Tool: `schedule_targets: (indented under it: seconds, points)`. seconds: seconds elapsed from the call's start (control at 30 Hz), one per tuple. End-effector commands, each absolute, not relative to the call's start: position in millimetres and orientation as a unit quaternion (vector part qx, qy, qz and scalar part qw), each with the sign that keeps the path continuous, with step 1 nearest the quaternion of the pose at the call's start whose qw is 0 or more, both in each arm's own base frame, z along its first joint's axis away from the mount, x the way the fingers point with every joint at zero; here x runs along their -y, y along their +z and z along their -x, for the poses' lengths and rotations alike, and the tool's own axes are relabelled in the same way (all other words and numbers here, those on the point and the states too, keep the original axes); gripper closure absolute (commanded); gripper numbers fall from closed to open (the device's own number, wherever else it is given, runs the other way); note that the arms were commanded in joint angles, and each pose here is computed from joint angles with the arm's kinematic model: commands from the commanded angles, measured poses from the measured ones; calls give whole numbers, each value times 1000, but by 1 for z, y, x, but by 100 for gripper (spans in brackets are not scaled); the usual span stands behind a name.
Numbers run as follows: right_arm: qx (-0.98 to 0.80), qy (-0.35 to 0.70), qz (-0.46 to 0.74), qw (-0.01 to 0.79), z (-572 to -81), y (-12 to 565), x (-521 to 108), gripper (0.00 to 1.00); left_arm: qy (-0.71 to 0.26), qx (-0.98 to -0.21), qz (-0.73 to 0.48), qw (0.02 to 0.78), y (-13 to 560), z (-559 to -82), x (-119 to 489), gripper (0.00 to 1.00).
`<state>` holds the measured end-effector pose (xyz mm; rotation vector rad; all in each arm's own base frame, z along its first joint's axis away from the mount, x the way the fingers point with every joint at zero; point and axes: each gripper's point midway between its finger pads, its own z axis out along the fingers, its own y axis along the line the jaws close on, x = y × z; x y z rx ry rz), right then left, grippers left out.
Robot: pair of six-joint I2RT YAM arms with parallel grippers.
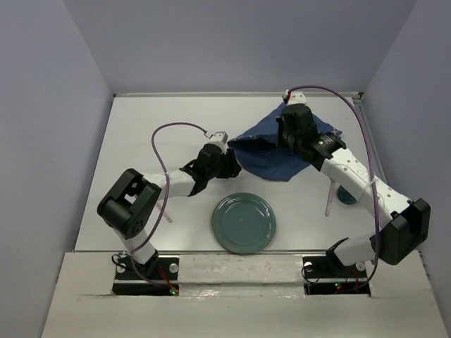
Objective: Set the dinner table for one person
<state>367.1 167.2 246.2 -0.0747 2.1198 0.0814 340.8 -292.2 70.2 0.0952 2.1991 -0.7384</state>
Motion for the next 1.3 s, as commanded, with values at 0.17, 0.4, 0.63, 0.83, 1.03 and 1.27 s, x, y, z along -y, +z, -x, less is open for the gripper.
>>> schedule_targets:
  seconds: [0.17,0.4,0.63,0.83,1.03,1.27]
  points:
    - [-836,36,15,547,-377,307,-165,100,-281,-828,-57,482,88,-387,309,37]
    - [-841,32,28,539,-379,298,-168,100,-372,-776,-89,501,125,-402,354,30]
    - [-839,30,24,543,-384,300,-163,100,-349,-788,-57,504,117,-429,355,90]
    - [-811,61,13,582,-416,323,-152,100,-235,-799,-25,553,158,-494,305,100]
    - [-743,74,-5,665,-499,422,-121,100,-157,-728,16,667,364,-575,242,100]
    - [-655,85,37,750,-504,541,-123,100,-88,-636,62,764,510,-563,197,100]
